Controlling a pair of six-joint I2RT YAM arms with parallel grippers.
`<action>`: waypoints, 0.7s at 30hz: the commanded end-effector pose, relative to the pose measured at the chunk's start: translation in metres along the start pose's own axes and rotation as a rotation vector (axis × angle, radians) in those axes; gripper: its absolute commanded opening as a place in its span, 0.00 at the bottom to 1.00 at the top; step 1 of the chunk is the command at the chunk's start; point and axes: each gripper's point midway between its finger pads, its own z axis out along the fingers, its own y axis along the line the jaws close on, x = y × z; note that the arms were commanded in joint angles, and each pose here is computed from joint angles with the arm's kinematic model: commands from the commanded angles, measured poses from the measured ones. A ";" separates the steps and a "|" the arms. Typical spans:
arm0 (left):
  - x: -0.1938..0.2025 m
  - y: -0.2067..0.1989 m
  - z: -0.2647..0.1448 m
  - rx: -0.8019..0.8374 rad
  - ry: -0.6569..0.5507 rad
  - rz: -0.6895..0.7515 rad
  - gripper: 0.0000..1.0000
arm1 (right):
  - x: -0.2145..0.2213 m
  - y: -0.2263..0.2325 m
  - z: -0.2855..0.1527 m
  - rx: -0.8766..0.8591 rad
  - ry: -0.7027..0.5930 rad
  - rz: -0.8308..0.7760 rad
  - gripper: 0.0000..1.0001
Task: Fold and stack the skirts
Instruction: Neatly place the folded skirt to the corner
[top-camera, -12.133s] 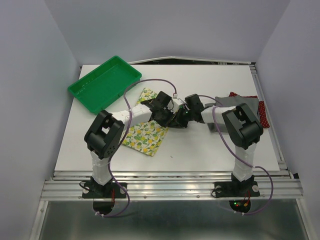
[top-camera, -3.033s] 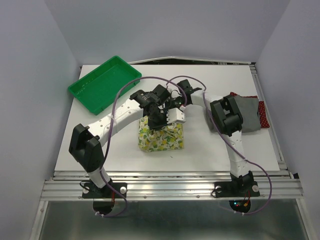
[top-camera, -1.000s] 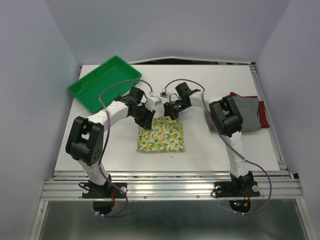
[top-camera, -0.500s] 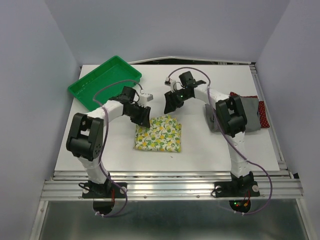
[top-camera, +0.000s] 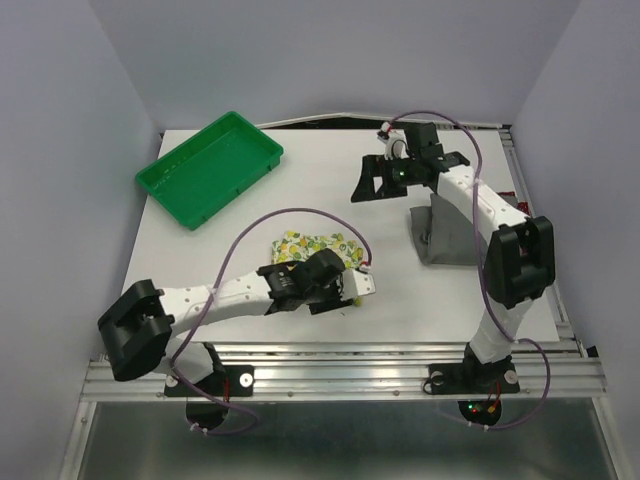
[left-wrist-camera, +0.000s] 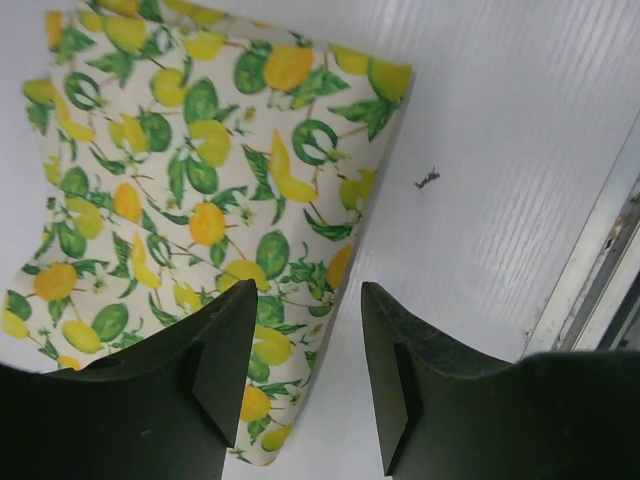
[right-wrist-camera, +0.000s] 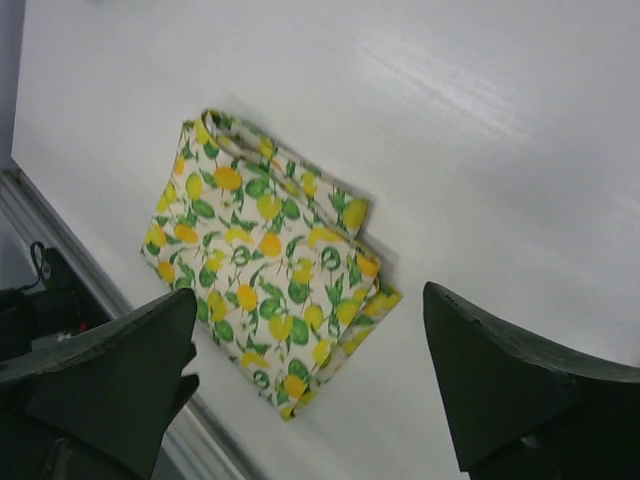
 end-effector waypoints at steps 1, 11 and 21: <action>0.003 0.005 0.012 -0.134 0.063 0.124 0.57 | 0.050 0.005 -0.006 0.013 0.079 0.198 1.00; 0.013 -0.010 0.050 -0.140 0.139 0.229 0.54 | 0.115 -0.015 -0.013 0.137 0.098 0.331 1.00; 0.008 0.005 0.053 -0.101 0.057 0.111 0.00 | 0.160 -0.003 -0.003 0.005 0.190 0.461 1.00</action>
